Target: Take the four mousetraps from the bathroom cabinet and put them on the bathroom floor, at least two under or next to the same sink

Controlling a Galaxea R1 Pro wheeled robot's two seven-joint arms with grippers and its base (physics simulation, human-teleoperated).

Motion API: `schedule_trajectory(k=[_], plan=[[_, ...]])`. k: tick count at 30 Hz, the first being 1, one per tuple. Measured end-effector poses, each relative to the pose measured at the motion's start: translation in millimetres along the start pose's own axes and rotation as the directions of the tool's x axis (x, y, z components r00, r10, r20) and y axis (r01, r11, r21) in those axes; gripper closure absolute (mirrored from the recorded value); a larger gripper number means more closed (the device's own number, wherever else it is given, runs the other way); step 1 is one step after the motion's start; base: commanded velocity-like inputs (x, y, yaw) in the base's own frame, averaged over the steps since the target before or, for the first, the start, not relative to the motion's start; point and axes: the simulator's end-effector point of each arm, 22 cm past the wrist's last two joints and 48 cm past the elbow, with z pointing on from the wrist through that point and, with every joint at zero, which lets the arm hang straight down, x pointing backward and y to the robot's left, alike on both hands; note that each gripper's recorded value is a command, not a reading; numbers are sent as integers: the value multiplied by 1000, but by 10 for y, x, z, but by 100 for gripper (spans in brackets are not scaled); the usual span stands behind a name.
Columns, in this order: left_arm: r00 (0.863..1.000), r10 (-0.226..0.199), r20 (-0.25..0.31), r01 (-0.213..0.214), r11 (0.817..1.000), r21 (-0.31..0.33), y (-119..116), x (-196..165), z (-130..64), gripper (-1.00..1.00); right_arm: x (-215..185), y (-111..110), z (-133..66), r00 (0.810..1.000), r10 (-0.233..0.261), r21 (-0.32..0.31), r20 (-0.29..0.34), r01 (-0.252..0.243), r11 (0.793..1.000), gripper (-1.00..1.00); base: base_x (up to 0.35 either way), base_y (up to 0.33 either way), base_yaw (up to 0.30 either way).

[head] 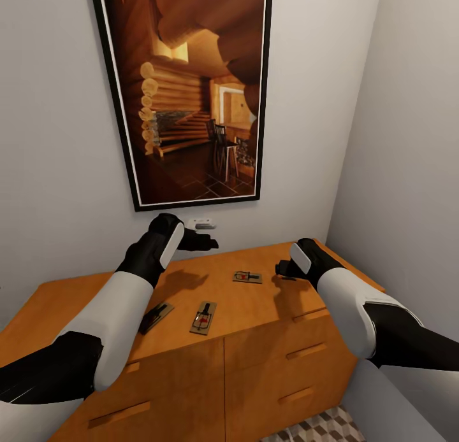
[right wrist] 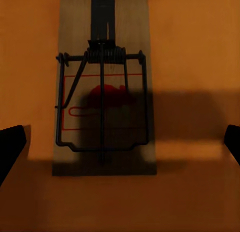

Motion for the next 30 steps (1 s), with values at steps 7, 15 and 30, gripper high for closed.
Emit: schedule_trajectory(k=[7,15,30], plan=[[1000,0,-1,0,1000,0,3,3,3,-100,8,-53,13,1000,-26,23,1,26,999,100,0,0,0],[1000,0,-1,0,1000,-1,6,3,2,-100,-4,12,1,1000,-1,-6,2,1,1000,100,0,0,0],[1000,0,0,0,1000,-2,5,-1,0,-100,-6,-29,2,1000,1,-1,-2,-1,1000,100,0,0,0]])
